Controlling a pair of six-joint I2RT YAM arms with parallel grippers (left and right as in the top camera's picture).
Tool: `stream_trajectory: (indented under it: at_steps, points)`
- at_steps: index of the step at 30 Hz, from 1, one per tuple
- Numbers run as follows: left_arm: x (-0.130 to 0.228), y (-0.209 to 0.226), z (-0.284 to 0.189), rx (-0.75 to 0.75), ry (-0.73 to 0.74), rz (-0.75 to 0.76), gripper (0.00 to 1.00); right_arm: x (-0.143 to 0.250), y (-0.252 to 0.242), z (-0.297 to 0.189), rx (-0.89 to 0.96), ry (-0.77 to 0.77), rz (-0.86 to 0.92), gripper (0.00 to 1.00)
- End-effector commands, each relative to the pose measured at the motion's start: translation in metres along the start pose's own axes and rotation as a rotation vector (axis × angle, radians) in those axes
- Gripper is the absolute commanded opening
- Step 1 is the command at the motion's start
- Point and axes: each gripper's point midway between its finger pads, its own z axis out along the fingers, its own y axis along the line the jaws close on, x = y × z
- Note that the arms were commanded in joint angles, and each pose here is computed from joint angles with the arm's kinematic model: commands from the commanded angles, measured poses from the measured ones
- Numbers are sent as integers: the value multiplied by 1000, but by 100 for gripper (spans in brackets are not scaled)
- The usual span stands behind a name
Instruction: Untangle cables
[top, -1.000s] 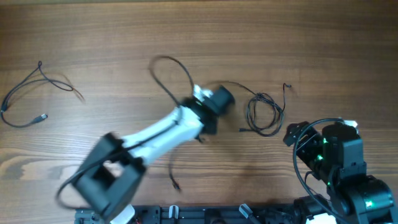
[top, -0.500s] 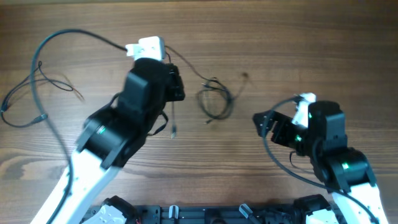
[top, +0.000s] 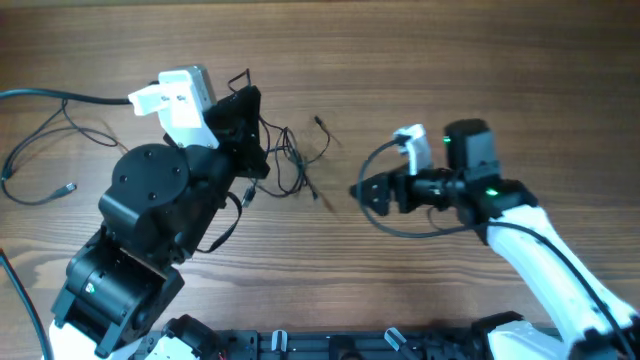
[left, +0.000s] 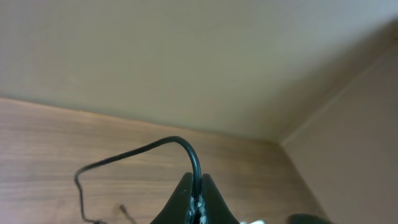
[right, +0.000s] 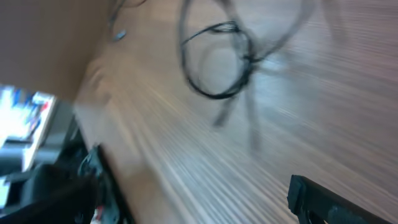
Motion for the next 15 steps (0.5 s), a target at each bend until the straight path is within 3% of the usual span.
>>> stream_trajectory:
  at_steps: [1, 9, 15]
  points:
    - [-8, -15, -2, 77, -18, 14, 4, 10, 26, 32, -89, 61, -82, 100]
    - [-16, -34, -6, 178, -36, 9, 4, -29, -1, 88, 238, -173, -84, 100]
    - [-20, -38, -7, 196, -52, 7, 4, -37, 6, 118, 189, -237, -136, 100]
